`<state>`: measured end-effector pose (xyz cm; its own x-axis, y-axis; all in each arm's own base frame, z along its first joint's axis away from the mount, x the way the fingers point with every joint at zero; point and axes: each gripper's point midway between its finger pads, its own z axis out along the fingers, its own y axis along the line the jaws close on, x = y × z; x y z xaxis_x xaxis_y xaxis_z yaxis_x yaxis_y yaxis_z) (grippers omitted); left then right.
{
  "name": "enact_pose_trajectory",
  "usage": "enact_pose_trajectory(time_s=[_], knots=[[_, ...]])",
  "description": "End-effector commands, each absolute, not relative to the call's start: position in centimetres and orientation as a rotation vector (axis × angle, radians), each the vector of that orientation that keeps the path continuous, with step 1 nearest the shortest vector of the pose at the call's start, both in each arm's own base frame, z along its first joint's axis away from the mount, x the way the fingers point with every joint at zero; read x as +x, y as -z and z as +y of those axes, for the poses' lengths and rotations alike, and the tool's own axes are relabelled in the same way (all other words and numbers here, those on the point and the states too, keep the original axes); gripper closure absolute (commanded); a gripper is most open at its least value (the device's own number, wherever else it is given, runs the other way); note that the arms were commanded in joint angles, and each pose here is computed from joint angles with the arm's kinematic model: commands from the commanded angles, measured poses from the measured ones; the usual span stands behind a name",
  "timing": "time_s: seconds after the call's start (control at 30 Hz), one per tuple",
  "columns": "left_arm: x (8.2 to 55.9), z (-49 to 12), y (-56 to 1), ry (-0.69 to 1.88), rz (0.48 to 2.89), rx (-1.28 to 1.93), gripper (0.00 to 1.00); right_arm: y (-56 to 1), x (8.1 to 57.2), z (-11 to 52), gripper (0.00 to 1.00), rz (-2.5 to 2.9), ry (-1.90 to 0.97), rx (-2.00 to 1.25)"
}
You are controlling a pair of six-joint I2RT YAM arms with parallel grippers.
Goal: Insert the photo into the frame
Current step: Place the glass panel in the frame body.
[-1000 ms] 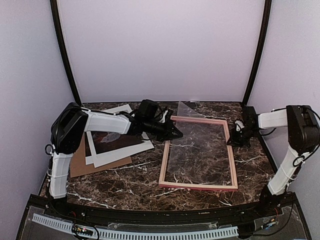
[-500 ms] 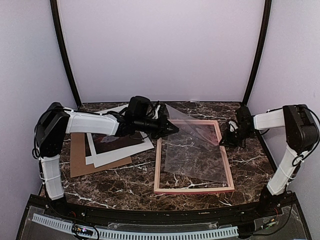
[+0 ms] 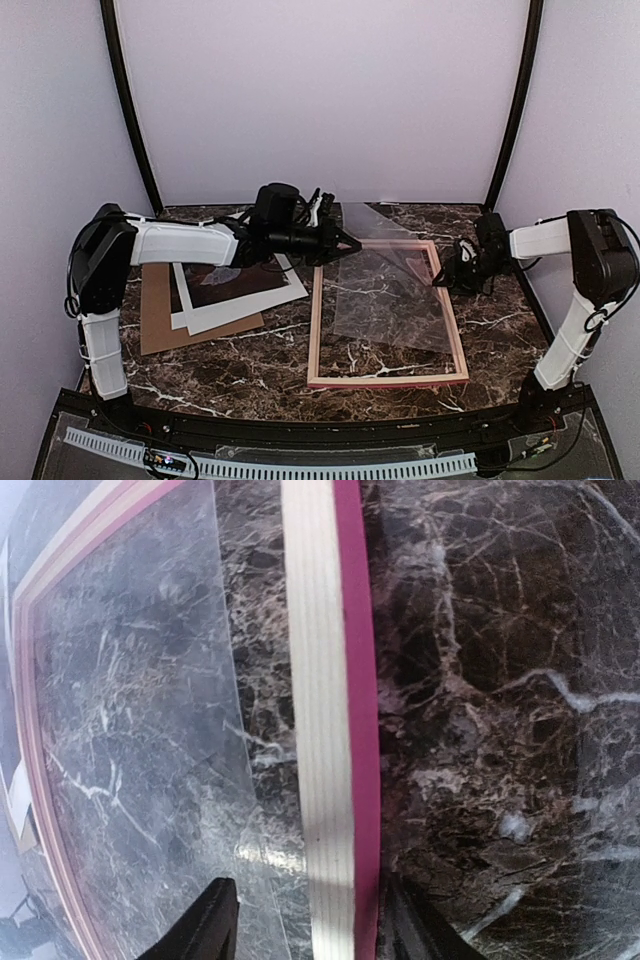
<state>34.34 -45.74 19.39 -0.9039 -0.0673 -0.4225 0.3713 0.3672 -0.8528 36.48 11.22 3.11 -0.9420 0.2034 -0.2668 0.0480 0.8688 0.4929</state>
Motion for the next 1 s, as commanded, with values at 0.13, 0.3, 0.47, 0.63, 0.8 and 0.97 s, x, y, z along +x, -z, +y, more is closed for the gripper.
enact_pose_trajectory(time_s=[0.13,0.3,0.47,0.63,0.8,0.97], knots=[[33.7,-47.0,-27.6,1.611,1.969,0.48,1.0,-6.5,37.0,9.7,0.39,2.623,-0.891,0.307],[33.3,-47.8,-29.6,1.639,1.891,0.54,1.0,-8.4,37.5,7.1,0.36,2.554,-0.901,0.379],[32.3,-48.8,-30.3,1.68,1.844,0.634,1.0,-9.1,37.5,5.0,0.35,2.526,-0.855,0.433],[31.4,-50.1,-31.3,1.713,1.81,0.734,1.0,-9.0,37.5,3.9,0.35,2.508,-0.834,0.487],[30.8,-51.3,-32.4,1.743,1.78,0.789,1.0,-9.7,37.8,2.7,0.35,2.474,-0.808,0.53],[32.1,-51.1,-29.9,1.727,1.874,0.669,1.0,-10.4,37.8,0.9,0.34,2.447,-0.751,0.579]])
